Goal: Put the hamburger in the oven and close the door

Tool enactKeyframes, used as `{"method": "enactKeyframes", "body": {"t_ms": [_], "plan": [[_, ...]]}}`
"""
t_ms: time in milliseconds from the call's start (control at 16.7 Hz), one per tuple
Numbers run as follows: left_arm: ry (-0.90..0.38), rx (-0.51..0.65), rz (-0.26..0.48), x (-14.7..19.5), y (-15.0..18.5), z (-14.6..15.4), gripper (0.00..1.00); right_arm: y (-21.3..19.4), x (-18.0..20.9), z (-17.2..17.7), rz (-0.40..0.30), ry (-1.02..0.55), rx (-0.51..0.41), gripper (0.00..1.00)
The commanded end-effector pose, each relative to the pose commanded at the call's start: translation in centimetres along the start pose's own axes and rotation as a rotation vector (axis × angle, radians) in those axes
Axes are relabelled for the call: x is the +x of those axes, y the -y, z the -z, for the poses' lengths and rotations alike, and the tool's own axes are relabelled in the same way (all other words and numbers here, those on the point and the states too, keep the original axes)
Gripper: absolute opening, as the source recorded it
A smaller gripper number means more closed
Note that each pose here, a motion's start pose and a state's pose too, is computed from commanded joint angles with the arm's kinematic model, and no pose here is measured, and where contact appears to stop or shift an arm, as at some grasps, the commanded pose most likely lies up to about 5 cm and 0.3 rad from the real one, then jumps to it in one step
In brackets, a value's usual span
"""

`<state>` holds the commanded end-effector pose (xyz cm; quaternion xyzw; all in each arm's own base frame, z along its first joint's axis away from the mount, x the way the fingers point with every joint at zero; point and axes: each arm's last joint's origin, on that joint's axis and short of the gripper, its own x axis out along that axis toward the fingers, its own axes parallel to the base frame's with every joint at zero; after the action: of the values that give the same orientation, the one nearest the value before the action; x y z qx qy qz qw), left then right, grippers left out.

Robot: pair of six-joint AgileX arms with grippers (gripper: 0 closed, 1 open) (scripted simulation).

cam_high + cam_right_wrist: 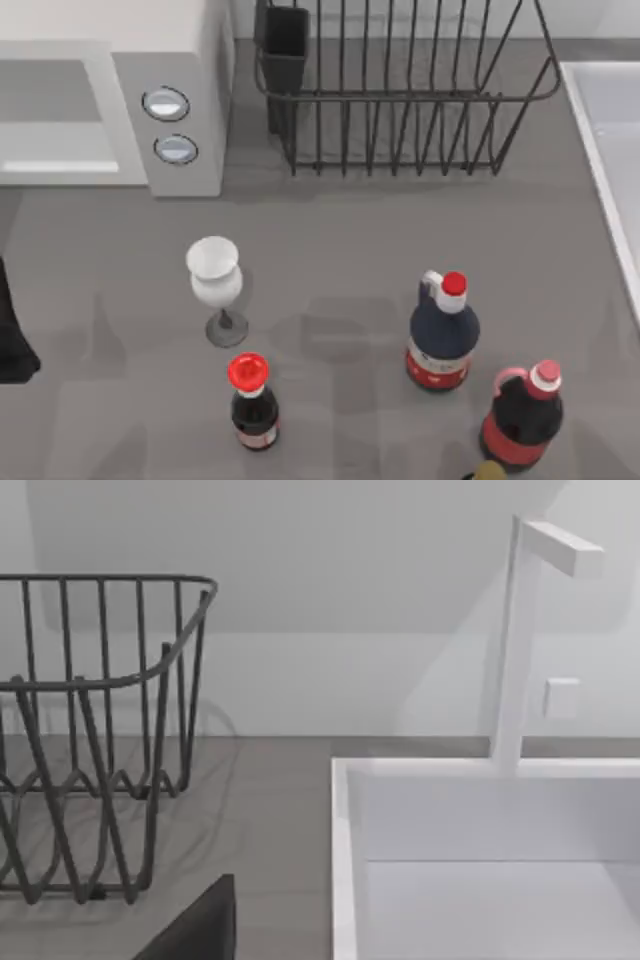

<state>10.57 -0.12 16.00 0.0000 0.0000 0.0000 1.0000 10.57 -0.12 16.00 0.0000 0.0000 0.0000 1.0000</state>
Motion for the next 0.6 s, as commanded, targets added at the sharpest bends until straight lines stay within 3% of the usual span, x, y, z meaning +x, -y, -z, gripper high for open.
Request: {"method": "enactKeyframes", "body": {"t_ms": [300,600], "plan": [[-0.065,0.022,-0.028,0.1,-0.3,-0.8,1.00,0.0,0.0,0.0,0.000,0.000,0.000,1.00],[-0.396,0.084,-0.113,1.6,-1.7,-3.0,1.00,0.0,0.0,0.0,0.000,0.000,0.000,1.00]]}}
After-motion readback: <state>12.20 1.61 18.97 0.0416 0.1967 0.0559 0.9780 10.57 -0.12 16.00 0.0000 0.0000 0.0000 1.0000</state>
